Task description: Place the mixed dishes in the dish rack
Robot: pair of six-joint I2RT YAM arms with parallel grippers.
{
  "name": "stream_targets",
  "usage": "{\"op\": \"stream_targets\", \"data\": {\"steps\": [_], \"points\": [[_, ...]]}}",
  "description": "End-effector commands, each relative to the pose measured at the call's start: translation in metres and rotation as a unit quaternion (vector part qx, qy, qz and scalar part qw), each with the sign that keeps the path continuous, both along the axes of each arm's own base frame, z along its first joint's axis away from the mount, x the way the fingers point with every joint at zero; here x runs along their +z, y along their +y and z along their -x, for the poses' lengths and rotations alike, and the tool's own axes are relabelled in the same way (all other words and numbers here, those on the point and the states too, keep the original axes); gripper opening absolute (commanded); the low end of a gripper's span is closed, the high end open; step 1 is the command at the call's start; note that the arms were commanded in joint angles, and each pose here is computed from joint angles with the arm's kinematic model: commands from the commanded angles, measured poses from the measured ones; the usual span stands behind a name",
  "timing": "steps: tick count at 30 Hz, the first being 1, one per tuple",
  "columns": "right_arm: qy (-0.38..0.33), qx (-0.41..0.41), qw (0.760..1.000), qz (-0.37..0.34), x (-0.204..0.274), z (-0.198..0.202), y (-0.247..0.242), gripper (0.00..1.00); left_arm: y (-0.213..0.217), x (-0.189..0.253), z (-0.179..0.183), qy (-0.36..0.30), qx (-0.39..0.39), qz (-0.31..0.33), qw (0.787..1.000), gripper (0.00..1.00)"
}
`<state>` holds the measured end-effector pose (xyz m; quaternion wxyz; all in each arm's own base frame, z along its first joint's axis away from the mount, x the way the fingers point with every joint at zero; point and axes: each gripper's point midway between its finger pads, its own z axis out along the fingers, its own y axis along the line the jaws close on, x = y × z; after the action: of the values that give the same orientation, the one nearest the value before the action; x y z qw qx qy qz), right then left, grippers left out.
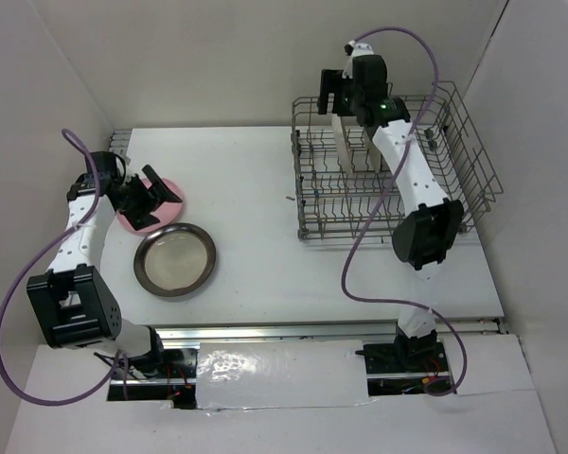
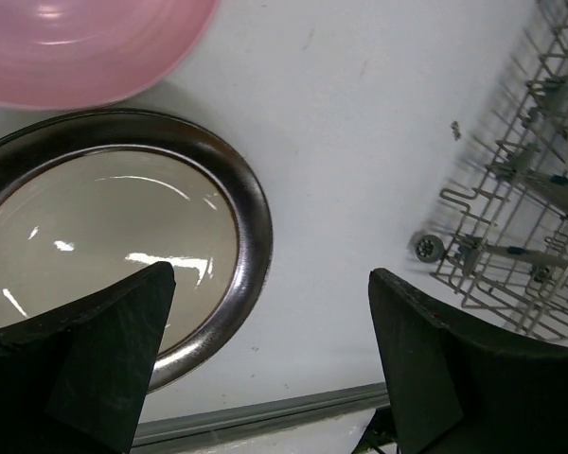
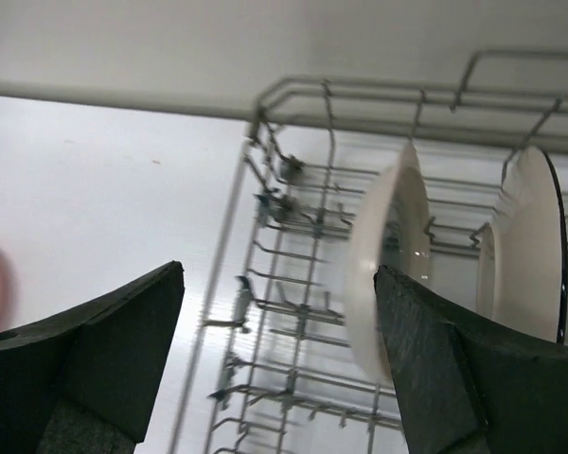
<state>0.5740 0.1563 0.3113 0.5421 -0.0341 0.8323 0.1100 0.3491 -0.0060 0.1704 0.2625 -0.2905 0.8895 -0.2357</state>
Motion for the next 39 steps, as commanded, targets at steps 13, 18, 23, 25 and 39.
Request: {"op": "stream_targets", "data": {"steps": [13, 18, 23, 25, 39], "points": [[-0.038, 0.157, 0.986, -0.031, 0.054, 0.179, 0.117, 0.9, 0.098, -0.053, 0.014, 0.125, 0.211, -0.006, 0.969, 0.95], [-0.023, 0.173, 0.984, -0.048, 0.029, 0.209, 0.12, 0.89, 0.129, -0.065, -0.003, 0.142, 0.258, -0.005, 0.956, 0.91], [-0.027, 0.184, 0.981, -0.06, 0.019, 0.232, 0.116, 0.89, 0.147, -0.092, -0.017, 0.17, 0.278, -0.017, 0.945, 0.86], [-0.03, 0.18, 0.981, -0.067, 0.02, 0.237, 0.111, 0.89, 0.152, -0.099, -0.019, 0.174, 0.283, -0.016, 0.943, 0.84], [-0.05, 0.166, 0.981, -0.081, 0.034, 0.25, 0.098, 0.9, 0.157, -0.144, -0.04, 0.198, 0.278, 0.006, 0.94, 0.49]]}}
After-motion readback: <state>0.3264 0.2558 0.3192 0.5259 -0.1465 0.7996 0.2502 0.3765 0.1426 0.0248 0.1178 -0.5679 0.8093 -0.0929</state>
